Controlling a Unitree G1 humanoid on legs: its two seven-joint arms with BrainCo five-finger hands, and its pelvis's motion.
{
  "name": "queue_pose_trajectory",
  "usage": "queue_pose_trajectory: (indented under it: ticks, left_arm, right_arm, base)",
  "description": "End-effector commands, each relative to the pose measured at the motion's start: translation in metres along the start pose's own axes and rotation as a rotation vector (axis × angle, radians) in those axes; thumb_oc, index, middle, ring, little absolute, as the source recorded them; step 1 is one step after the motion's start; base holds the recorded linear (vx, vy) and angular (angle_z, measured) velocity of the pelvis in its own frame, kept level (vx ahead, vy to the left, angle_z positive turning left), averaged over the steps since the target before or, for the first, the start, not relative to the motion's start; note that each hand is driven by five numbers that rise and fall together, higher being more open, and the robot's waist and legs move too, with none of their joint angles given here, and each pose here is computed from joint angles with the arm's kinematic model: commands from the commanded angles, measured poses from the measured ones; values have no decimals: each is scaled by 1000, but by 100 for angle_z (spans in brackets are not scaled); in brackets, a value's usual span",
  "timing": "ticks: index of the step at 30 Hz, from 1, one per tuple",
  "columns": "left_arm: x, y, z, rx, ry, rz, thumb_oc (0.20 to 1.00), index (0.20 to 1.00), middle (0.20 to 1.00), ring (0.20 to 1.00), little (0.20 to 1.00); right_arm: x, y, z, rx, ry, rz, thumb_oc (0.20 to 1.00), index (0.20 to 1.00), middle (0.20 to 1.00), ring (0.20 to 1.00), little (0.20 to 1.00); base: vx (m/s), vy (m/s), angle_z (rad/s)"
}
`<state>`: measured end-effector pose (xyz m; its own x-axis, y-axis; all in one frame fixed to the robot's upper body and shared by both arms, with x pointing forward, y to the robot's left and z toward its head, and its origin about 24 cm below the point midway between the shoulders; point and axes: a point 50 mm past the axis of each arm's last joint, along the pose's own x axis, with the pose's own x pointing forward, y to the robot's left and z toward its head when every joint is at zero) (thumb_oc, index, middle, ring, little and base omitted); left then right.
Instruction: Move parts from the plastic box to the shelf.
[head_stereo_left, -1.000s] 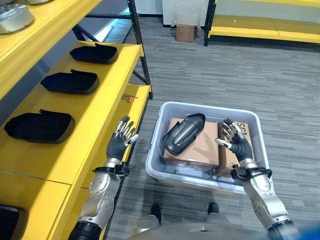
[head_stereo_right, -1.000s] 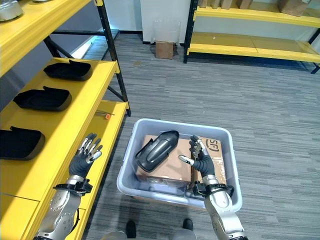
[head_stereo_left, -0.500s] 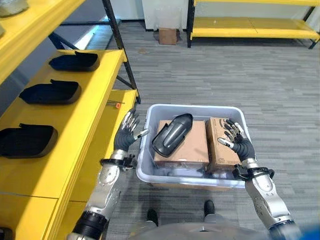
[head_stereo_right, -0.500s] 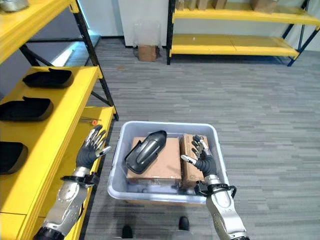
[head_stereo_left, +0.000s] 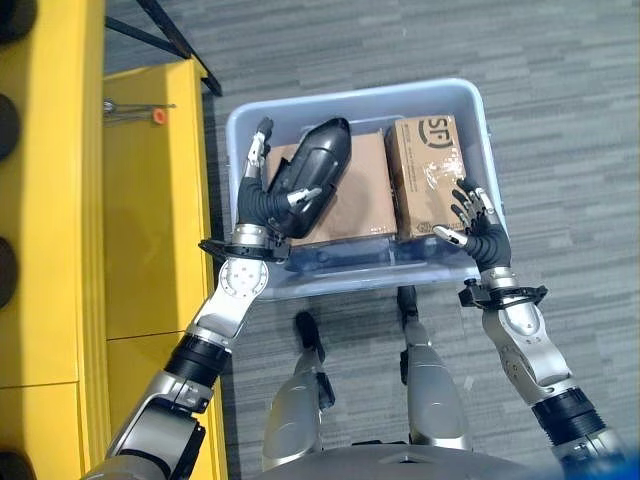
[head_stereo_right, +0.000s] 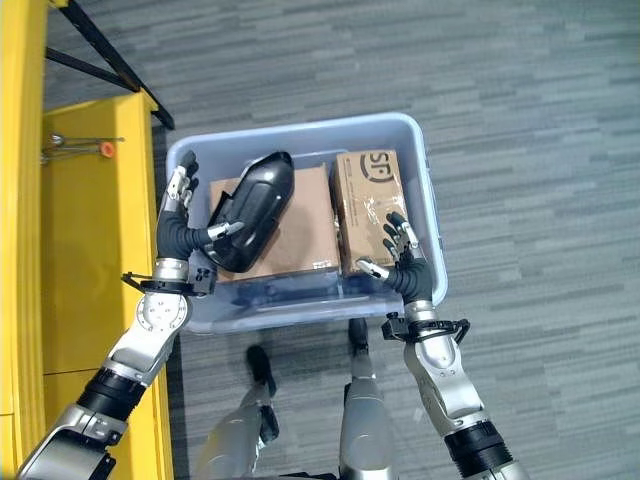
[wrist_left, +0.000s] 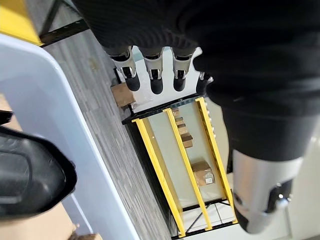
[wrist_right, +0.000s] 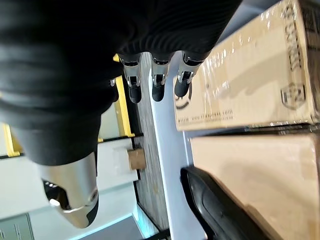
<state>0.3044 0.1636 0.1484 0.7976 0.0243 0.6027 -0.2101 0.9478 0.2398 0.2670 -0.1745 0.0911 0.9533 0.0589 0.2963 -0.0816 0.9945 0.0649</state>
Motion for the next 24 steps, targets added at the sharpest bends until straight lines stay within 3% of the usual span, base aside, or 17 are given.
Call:
queue_pose_trajectory:
  ticks: [1,16,24]
  left_arm:
    - [11,22,4,111,-86,103,1000,1000,1000,1000,1000]
    - [27,74,13,280,-160,408,1000,1000,1000,1000,1000]
    - [43,83,-1,391,-96,356,1000,1000,1000,1000,1000]
  right_arm:
    - [1,4,30,0,-189,5,1000,1000,1000,1000,1000]
    - [-5,-4,34,55,-225,-45,1000,1000,1000,1000,1000]
    - [-5,-3,33,70,-224,-35,1000,1000,1000,1000,1000]
  base:
    - [-35,-24,-7]
    - [-11,-9,-4]
    - [0,0,0]
